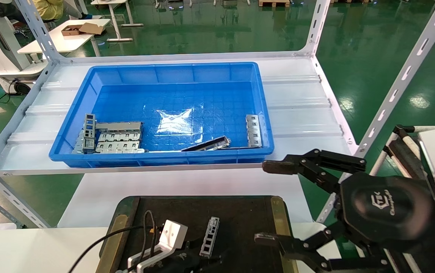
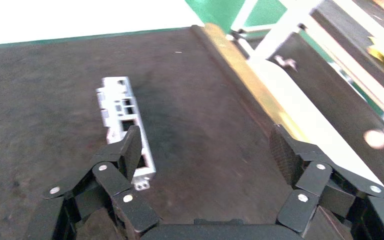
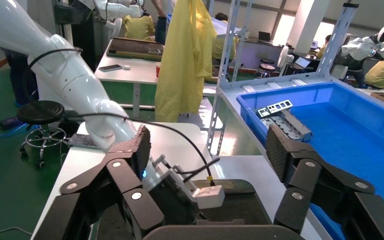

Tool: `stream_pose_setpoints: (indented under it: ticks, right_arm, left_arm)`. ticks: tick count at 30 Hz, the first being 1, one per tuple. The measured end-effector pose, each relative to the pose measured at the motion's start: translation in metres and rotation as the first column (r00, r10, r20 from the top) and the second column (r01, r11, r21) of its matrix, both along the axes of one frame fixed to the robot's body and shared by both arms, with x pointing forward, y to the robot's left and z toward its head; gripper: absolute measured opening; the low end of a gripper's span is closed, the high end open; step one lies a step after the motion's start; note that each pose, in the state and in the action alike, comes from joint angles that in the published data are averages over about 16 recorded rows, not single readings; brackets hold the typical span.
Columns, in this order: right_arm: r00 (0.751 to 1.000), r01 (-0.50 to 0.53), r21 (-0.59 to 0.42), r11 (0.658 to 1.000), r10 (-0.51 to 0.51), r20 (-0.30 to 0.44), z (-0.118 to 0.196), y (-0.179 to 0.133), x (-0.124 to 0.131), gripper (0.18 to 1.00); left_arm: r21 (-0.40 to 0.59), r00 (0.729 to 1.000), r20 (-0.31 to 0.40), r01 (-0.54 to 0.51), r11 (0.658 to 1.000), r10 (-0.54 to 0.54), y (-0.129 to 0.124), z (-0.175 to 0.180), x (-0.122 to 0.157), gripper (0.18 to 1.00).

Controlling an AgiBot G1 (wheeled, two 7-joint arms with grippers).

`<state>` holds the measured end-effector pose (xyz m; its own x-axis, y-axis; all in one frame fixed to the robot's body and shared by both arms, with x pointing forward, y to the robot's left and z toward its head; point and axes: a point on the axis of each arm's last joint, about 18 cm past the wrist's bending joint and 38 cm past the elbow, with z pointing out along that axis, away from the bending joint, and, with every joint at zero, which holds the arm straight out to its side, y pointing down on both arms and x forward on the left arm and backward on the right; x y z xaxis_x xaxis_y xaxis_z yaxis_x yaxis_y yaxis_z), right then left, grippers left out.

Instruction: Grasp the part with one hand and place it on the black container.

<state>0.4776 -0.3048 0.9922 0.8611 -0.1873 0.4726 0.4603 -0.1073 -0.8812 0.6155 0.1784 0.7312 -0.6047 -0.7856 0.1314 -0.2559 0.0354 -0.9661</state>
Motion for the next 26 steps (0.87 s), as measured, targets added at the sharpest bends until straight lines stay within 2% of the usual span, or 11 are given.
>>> stream_pose_setpoints:
  ticks: [4, 12, 19, 26]
  right_arm:
    - [1.000, 0.000, 0.000, 1.000, 0.000, 0.000, 0.000, 0.000, 0.000, 0.836]
    - [1.000, 0.000, 0.000, 1.000, 0.000, 0.000, 0.000, 0.000, 0.000, 0.947]
    - [1.000, 0.000, 0.000, 1.000, 0.000, 0.000, 0.000, 0.000, 0.000, 0.988]
    - [1.000, 0.000, 0.000, 1.000, 0.000, 0.000, 0.000, 0.000, 0.000, 0.999]
  left_arm:
    - [0.045, 0.996, 0.029, 0.082, 0.996, -0.083, 0.015, 0.007, -0.009, 0.923]
    - [0.131, 0.972, 0.088, 0.205, 0.970, -0.218, 0.048, 0.023, -0.024, 0.983]
    - [0.190, 0.945, 0.138, 0.270, 0.944, -0.298, 0.075, 0.037, -0.034, 0.999]
    - [0.214, 0.929, 0.161, 0.296, 0.931, -0.333, 0.086, 0.044, -0.039, 1.000]
